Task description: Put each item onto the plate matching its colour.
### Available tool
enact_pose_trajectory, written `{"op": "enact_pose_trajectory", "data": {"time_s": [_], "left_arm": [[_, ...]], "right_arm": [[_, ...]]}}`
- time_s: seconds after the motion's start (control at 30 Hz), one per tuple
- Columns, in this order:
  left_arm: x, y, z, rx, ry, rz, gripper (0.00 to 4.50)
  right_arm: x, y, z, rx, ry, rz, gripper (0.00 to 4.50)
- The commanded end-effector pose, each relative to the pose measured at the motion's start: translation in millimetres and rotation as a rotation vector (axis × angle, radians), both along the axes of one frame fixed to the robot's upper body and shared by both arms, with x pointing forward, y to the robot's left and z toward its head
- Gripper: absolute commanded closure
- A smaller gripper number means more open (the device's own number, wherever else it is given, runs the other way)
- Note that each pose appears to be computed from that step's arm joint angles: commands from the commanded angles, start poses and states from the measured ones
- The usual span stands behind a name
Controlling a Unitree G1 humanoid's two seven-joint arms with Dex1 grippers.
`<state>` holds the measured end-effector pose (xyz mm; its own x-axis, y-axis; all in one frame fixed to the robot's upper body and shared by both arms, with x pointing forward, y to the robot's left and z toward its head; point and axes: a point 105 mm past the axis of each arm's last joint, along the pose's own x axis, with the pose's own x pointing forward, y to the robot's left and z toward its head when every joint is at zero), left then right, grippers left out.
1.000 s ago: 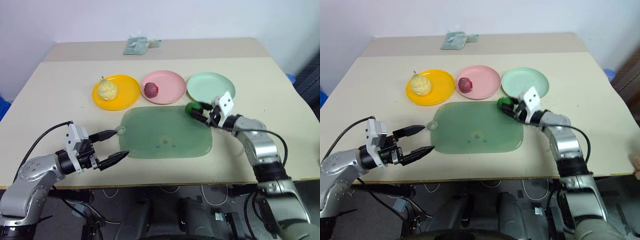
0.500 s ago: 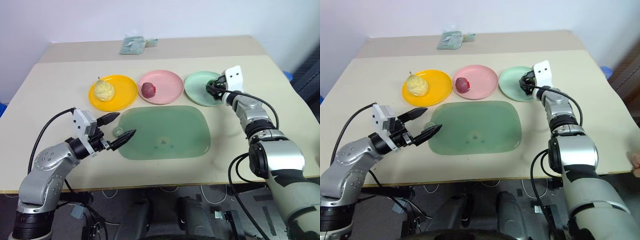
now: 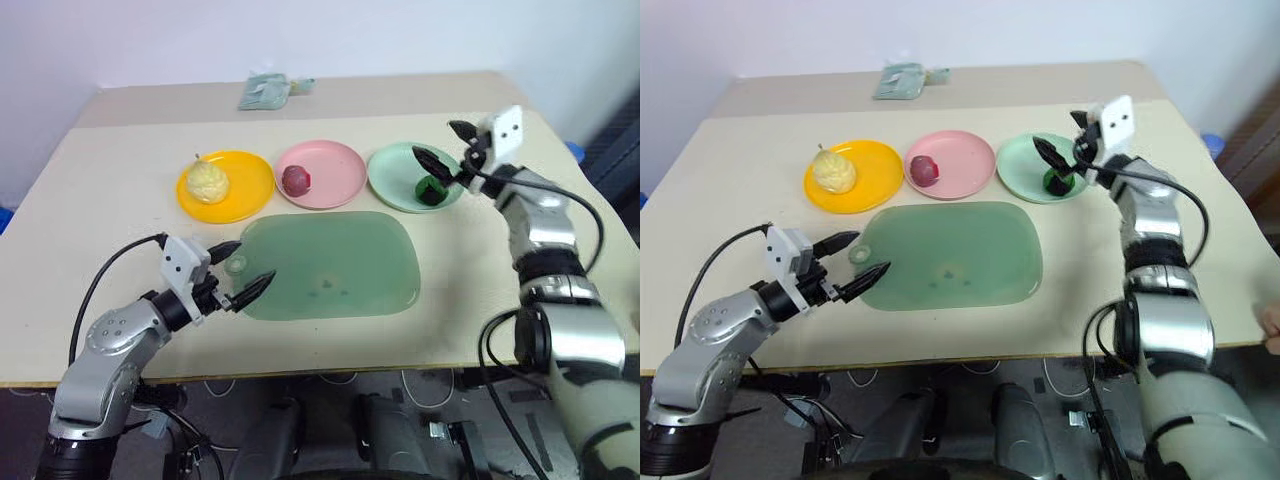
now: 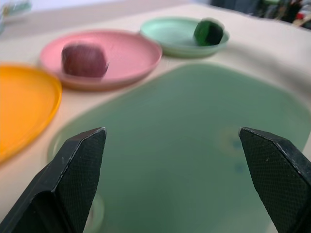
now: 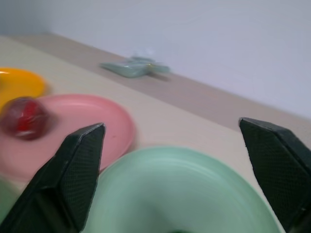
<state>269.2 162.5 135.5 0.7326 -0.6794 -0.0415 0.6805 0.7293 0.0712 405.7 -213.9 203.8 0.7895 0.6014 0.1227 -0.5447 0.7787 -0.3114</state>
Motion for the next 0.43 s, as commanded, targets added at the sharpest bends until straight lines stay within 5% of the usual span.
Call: {"op": "enact_pose_trajectory", "data": {"time_s": [0.03,0.17,0.43], "left_arm": [[-7,4,16,0.002,-0.057,-0.008,0.0],[-19,15,12,0.009,-0.017,0.004,0.0],[-24,24,11,0.023,0.001,0.003,0.0]], "right_arm": [[-52,-5,-9,-0.036,0.031,0.078,0.02],[-110,-13,-28,-0.044,0.128,0.053,0.02],[-142,-21,-42,-0.046,0.176,-0.033,0.02]]}}
